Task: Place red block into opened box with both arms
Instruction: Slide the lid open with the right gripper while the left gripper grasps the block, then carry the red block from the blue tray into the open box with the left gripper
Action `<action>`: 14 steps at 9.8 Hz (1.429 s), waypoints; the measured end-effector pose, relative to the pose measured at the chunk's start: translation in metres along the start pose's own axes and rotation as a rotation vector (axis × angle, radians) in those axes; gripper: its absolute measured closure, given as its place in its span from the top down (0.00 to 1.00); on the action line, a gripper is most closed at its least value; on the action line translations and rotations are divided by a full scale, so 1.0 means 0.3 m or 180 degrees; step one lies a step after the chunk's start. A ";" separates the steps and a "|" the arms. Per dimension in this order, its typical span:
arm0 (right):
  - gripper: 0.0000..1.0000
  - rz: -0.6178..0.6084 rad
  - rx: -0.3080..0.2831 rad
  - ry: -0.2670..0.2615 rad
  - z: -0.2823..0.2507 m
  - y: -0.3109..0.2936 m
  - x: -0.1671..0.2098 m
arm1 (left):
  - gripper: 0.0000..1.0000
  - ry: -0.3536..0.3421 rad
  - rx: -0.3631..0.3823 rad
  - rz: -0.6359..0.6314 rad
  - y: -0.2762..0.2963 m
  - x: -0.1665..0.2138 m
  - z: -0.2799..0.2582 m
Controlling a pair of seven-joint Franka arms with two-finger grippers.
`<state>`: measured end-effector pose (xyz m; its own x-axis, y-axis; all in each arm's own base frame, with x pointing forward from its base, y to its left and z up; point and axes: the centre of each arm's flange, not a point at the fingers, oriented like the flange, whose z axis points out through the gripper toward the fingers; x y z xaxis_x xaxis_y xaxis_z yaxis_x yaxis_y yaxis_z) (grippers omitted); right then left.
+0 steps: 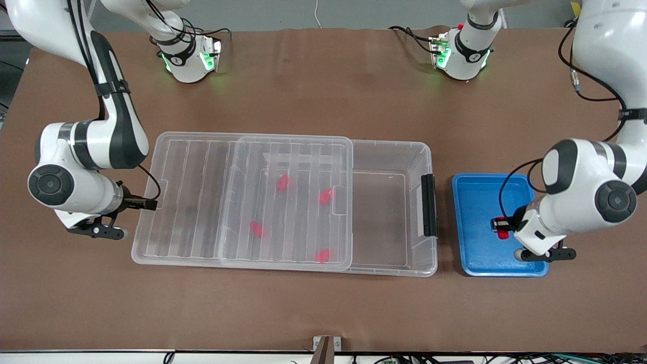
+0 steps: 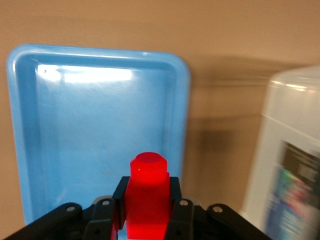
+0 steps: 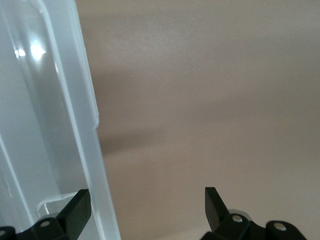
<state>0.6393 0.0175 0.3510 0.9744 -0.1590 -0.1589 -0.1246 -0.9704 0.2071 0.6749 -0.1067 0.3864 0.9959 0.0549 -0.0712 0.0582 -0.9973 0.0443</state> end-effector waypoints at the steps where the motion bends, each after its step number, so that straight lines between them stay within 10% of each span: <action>1: 1.00 -0.0031 -0.0001 -0.0003 0.002 0.018 0.003 | 0.35 0.0005 -0.0048 -0.0100 0.154 -0.065 -0.070; 6: 1.00 -0.0034 0.0004 0.0091 -0.063 0.052 0.023 | 0.35 -0.0204 0.0056 -0.0031 0.763 -0.355 0.090; 9: 1.00 0.0096 0.0130 0.0283 -0.359 0.114 0.008 | 0.35 -0.0242 0.0082 0.0145 0.793 -0.314 0.374; 14: 1.00 0.0332 0.0722 0.0316 -0.857 0.360 -0.400 | 0.35 -0.0003 0.0029 0.0445 0.815 -0.277 0.643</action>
<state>0.5570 -0.0215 0.6407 0.9663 -0.2524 -0.0502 -0.2530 -0.9675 -0.0059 0.5932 -0.3645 0.2108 0.9942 -0.0845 -0.0659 -0.0817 -0.9957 0.0447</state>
